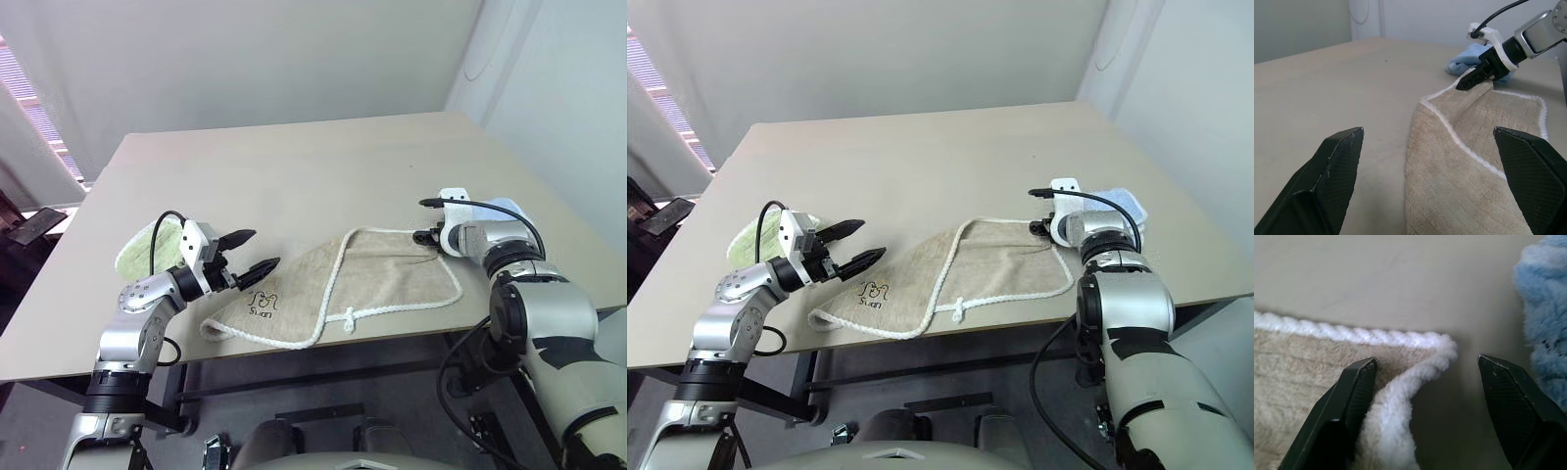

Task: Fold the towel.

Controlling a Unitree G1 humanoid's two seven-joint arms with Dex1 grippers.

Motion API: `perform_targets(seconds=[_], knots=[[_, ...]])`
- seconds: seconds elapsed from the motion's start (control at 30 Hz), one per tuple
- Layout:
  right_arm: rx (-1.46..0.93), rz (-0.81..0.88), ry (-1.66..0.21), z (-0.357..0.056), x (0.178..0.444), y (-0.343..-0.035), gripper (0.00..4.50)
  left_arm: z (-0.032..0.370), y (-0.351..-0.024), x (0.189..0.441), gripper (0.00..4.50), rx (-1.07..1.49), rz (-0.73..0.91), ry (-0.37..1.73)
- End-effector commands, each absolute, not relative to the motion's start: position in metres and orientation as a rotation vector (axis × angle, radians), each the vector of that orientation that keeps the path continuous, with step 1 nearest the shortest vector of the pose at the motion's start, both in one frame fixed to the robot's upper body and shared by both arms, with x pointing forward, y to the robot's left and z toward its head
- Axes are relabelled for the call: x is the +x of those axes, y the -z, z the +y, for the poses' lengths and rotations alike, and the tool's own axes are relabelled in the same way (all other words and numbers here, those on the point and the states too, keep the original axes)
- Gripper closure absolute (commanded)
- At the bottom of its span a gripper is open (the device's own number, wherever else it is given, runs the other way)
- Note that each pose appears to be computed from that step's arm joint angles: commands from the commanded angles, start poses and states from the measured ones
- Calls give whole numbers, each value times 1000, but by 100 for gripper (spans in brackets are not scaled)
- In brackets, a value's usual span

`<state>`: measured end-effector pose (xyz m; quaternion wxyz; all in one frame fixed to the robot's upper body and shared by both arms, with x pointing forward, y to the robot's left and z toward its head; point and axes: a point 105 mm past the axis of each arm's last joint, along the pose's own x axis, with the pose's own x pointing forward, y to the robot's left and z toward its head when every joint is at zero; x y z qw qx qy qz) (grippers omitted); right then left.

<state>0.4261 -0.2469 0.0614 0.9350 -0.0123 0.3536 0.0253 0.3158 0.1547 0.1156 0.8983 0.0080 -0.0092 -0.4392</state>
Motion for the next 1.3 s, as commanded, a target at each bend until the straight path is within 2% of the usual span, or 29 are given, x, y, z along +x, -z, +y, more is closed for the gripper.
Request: perform_targets(seconds=[0.03, 0.2, 0.33, 0.53, 0.7, 0.9, 1.13, 1.3], knots=[[-1, 666, -34, -249, 433, -74, 105, 160, -126, 318, 0, 43, -58, 899], [40, 647, -25, -249, 435, -79, 105, 157, -126, 318, 0, 41, -61, 906], [52, 622, -30, -246, 438, -83, 224, 156, -125, 317, 0, 46, -55, 911], [85, 547, -16, -249, 445, -97, 449, 157, -125, 312, 0, 48, -30, 935], [114, 504, -42, -246, 447, -101, 449, 151, -130, 287, 0, 54, 43, 1047], [143, 467, -114, -226, 453, -106, 449, 124, -122, 256, 0, 57, 188, 1216], [106, 484, -153, -205, 455, -100, 449, 107, -105, 254, 0, 266, 235, 1330], [94, 478, -166, -198, 457, -101, 449, 107, -75, 254, 0, 526, 260, 1367]])
